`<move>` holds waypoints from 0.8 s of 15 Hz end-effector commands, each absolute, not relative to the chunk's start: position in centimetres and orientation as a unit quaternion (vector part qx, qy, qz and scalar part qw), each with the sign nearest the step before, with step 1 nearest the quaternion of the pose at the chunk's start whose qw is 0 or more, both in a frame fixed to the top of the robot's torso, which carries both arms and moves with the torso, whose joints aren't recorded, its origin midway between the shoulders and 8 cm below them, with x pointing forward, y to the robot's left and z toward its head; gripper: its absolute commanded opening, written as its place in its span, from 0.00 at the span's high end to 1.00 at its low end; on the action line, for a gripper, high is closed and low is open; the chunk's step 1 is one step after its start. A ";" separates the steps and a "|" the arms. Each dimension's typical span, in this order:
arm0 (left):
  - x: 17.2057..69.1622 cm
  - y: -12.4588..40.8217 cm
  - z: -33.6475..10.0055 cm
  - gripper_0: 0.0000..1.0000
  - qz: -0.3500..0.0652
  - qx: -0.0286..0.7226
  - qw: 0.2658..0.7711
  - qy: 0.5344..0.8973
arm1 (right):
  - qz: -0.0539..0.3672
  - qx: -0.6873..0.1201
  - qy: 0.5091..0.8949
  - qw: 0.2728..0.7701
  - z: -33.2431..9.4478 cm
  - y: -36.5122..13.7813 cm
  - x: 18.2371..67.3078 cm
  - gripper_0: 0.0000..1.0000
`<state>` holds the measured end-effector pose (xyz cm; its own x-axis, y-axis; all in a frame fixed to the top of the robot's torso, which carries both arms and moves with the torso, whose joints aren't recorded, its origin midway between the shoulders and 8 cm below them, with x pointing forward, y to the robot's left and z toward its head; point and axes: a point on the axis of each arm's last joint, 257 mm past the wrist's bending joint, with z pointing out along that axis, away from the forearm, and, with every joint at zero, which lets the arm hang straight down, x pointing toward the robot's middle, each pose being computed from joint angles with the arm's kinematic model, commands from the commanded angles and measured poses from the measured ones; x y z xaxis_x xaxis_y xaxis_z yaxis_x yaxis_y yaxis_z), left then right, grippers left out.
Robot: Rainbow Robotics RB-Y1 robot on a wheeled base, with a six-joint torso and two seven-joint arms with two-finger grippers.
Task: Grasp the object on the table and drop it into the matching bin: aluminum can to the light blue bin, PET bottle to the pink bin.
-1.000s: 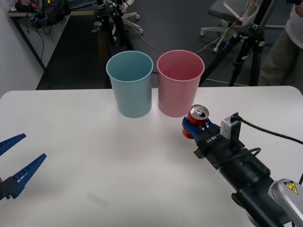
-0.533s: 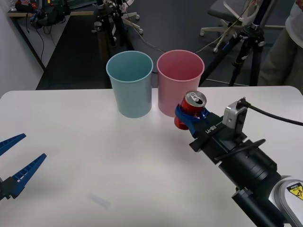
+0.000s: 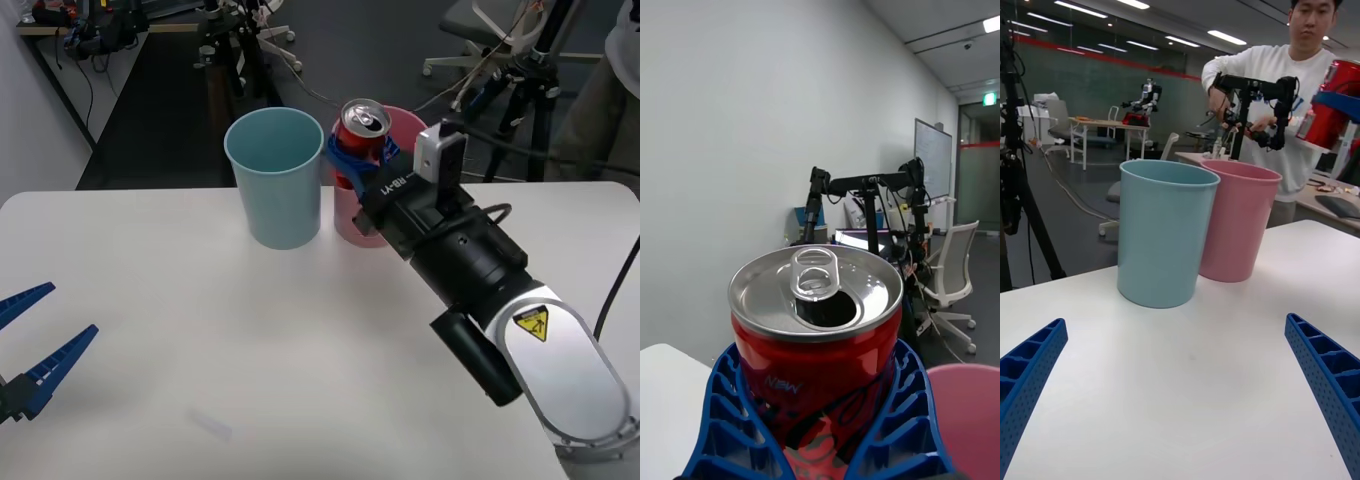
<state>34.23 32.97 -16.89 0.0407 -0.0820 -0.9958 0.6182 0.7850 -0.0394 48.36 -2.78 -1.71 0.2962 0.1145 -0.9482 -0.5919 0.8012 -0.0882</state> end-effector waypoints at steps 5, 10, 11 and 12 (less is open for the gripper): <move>34.2 33.0 -16.9 0.00 -0.253 0.208 0.691 0.645 | 0.219 -0.221 0.563 0.766 0.3 2.2 57.4 1.00; 34.2 33.0 -16.9 0.00 -0.253 0.208 0.691 0.645 | 0.208 -0.222 0.580 0.756 0.4 5.5 61.8 1.00; 34.2 33.0 -16.9 0.00 -0.253 0.208 0.691 0.645 | 0.204 -0.221 0.583 0.754 0.3 6.0 62.5 1.00; 34.2 33.0 -16.9 0.00 -0.253 0.208 0.691 0.645 | 0.200 -0.220 0.587 0.753 0.2 6.4 63.2 1.00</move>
